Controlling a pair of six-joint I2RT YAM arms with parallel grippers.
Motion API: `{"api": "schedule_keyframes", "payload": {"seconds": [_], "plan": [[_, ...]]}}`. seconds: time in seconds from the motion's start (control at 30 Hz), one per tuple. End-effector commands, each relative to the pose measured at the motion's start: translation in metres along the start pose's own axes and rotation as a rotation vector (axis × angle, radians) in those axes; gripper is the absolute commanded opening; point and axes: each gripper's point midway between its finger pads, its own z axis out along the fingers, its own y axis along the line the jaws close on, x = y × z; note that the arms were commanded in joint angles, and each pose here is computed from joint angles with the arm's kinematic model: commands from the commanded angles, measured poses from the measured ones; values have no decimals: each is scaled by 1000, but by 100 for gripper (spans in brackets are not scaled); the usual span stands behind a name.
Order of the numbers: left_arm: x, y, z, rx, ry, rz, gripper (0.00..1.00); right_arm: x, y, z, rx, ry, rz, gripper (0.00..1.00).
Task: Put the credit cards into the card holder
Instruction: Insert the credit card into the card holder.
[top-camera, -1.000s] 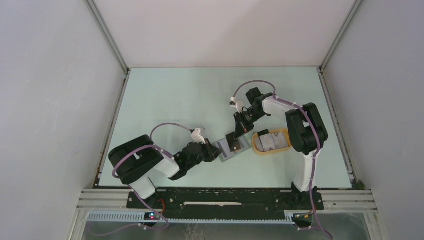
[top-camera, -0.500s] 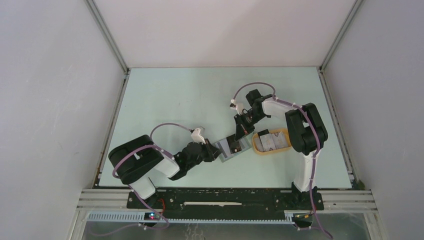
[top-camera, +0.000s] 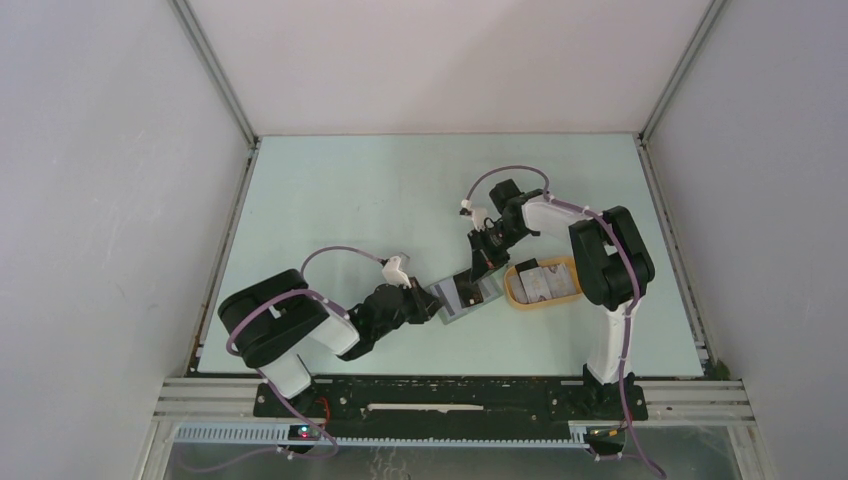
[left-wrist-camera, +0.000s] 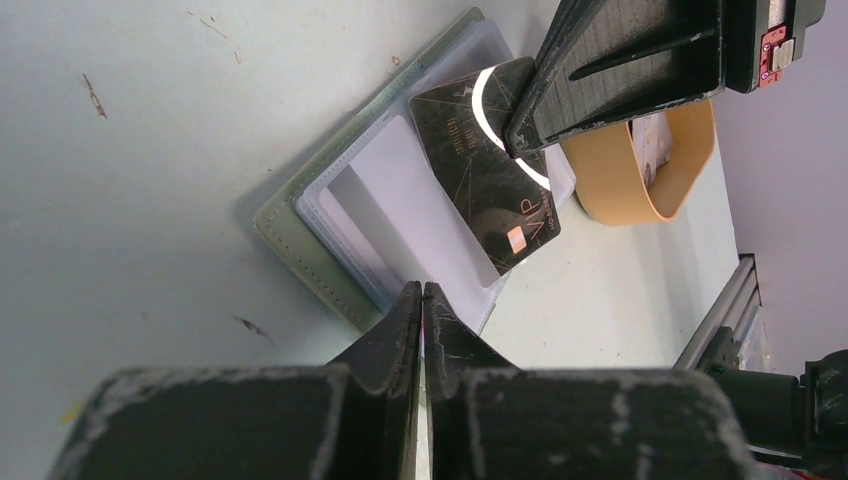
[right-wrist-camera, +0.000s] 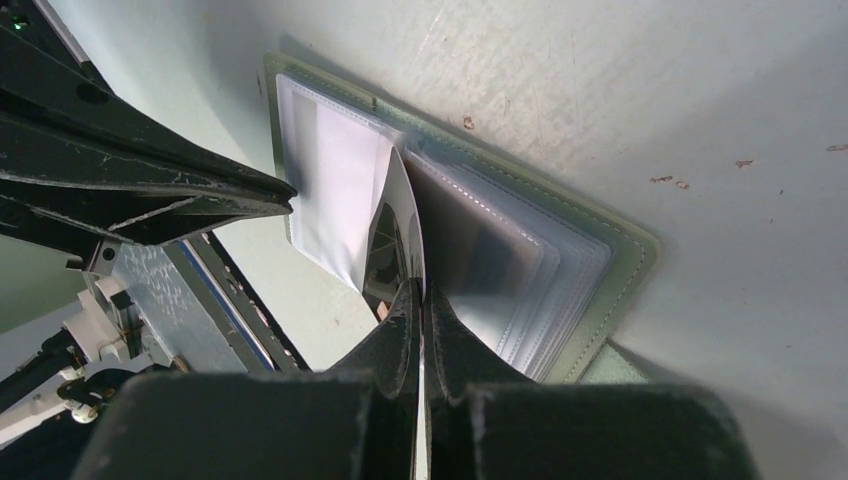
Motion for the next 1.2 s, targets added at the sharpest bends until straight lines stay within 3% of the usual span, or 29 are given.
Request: {"api": "schedule_keyframes", "payload": {"seconds": [0.0, 1.17], "plan": [[-4, -2, 5, -1, -12, -4, 6, 8, -12, 10, 81, 45, 11, 0], [-3, -3, 5, 12, -7, 3, 6, 13, -6, 28, 108, 133, 55, 0]]}}
